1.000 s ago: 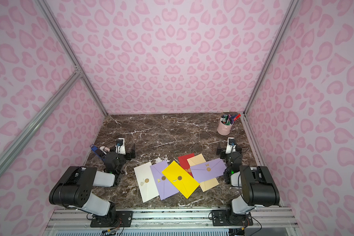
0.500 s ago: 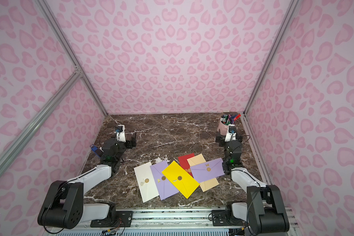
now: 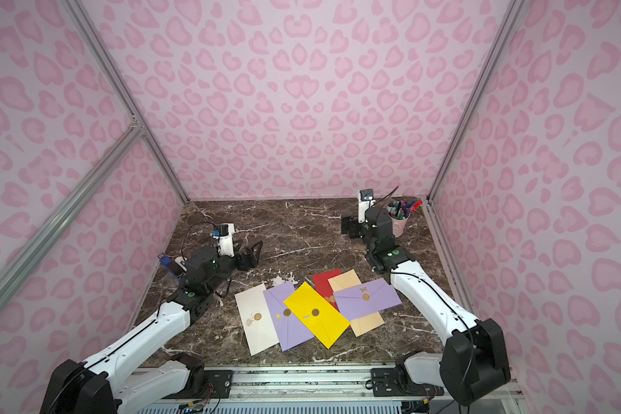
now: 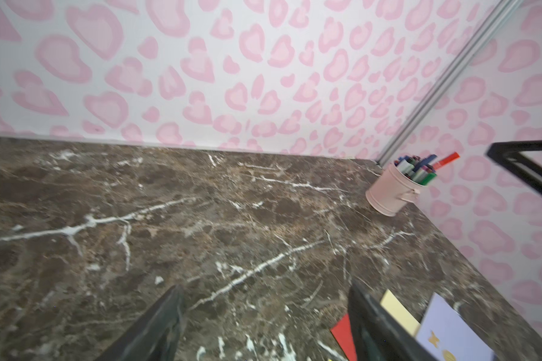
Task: Open the envelope
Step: Pick up the envelope from the envelope.
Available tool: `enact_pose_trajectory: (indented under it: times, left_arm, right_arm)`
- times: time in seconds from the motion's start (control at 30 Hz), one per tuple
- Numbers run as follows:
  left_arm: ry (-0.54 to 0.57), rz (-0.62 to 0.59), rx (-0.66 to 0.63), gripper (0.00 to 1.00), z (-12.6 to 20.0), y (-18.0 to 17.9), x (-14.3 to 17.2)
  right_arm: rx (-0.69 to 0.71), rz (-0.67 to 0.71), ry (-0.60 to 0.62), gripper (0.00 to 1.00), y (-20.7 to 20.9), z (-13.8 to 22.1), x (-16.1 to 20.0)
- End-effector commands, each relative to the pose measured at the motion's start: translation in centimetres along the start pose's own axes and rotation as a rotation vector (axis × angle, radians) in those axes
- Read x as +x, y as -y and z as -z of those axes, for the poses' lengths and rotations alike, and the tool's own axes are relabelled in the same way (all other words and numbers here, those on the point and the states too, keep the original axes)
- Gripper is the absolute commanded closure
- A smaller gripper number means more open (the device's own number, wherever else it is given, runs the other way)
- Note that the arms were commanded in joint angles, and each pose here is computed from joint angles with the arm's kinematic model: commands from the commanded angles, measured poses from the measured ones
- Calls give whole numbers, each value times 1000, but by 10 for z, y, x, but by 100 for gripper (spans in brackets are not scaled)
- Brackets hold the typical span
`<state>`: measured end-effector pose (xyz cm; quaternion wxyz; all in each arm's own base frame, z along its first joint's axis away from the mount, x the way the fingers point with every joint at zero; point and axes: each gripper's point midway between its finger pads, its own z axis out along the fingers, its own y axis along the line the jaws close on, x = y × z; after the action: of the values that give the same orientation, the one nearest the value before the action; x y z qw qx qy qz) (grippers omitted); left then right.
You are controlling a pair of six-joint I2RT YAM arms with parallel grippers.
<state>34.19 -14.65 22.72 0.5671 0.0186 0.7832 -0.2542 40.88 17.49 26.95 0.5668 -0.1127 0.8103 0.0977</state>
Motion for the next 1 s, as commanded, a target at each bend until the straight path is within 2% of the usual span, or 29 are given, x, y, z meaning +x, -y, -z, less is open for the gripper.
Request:
enact_pose_trajectory:
  times: [0.0, 0.07, 0.17, 0.3, 0.43, 0.57, 0.63, 0.77, 0.87, 0.97]
  left_arm:
    - [-125, 159, 57, 19, 5, 8, 35]
    - [-195, 225, 133, 20, 7, 21, 54]
    - [-286, 299, 207, 23, 11, 35, 82]
    - [-352, 304, 300, 28, 17, 62, 97]
    - [-471, 306, 324, 36, 15, 76, 128]
    - [-565, 332, 360, 57, 14, 88, 160]
    - [-587, 340, 372, 61, 14, 94, 168]
    - [-598, 324, 371, 61, 11, 100, 169]
    - [-622, 316, 319, 54, 9, 95, 174]
    - [-663, 319, 303, 58, 9, 93, 185]
  right_arm:
    - [-243, -70, -279, 15, -52, -1, 61]
    - [-344, -101, -379, 19, -73, 3, 83]
    - [-467, -122, -496, 19, -96, 17, 108]
    - [-552, -157, -585, 19, -106, 38, 131]
    - [-639, -218, -656, 19, -116, 58, 158]
    - [-627, -246, -721, 19, -113, 65, 189]
    - [-627, -253, -735, 19, -114, 68, 197]
    - [-630, -262, -743, 19, -117, 70, 203]
    - [-640, -262, -755, 19, -122, 70, 209]
    - [-647, -257, -776, 19, -126, 67, 215]
